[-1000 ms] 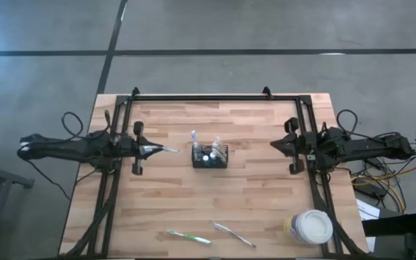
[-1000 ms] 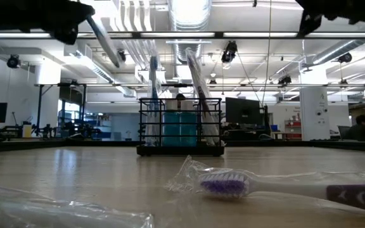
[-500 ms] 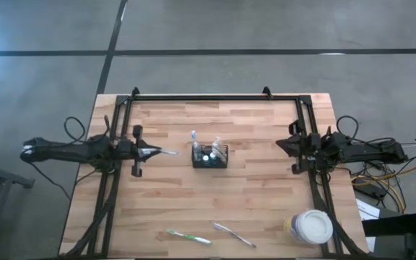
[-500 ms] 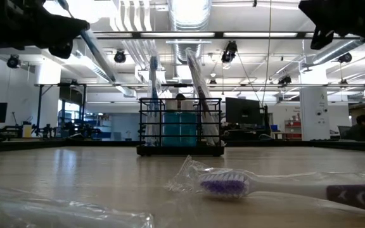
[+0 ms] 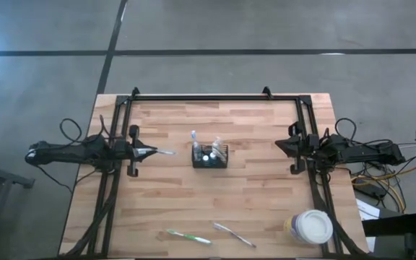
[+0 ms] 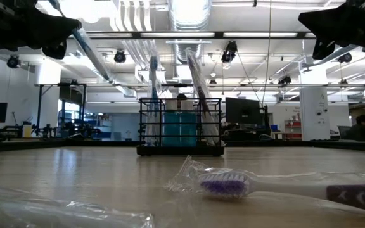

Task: Pick & Place toothbrushing station
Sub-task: Put the blue toothbrush into the black mesh organizer

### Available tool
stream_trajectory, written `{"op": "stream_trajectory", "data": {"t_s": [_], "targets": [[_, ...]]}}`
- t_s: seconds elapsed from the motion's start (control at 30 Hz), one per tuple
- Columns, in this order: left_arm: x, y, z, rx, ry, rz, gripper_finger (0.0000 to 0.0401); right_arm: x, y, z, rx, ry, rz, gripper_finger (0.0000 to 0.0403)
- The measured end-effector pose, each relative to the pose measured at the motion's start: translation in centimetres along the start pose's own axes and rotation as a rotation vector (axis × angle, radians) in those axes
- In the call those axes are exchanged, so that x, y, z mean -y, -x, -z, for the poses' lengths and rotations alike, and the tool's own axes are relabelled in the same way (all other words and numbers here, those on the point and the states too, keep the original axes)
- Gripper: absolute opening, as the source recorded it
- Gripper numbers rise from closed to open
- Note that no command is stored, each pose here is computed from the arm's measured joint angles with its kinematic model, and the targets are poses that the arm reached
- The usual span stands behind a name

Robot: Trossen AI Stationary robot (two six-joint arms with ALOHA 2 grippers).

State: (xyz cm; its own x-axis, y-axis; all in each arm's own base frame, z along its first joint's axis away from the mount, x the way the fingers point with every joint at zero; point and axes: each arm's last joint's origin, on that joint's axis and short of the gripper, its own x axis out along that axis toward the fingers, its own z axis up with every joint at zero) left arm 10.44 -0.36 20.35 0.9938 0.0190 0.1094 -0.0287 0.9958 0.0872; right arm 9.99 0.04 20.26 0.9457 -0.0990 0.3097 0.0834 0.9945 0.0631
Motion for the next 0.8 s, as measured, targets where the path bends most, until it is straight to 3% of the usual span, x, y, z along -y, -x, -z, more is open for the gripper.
{"op": "stream_trajectory", "data": {"t_s": [0.5, 0.63, 0.8], "targets": [[0.0, 0.0, -0.3, 0.021, 0.008, -0.003, 0.0021, 0.1, 0.0, 0.0, 0.0, 0.001, 0.027, 0.0008], [-0.2, -0.3, -2.0, 0.042, 0.049, -0.011, 0.0021, 0.2, 0.0, 0.0, 0.001, 0.001, 0.059, 0.0008], [-0.3, -2.0, -4.4, 0.006, 0.019, 0.009, 0.0021, 0.2, 0.0, 0.0, 0.001, 0.004, 0.071, 0.0008]]}}
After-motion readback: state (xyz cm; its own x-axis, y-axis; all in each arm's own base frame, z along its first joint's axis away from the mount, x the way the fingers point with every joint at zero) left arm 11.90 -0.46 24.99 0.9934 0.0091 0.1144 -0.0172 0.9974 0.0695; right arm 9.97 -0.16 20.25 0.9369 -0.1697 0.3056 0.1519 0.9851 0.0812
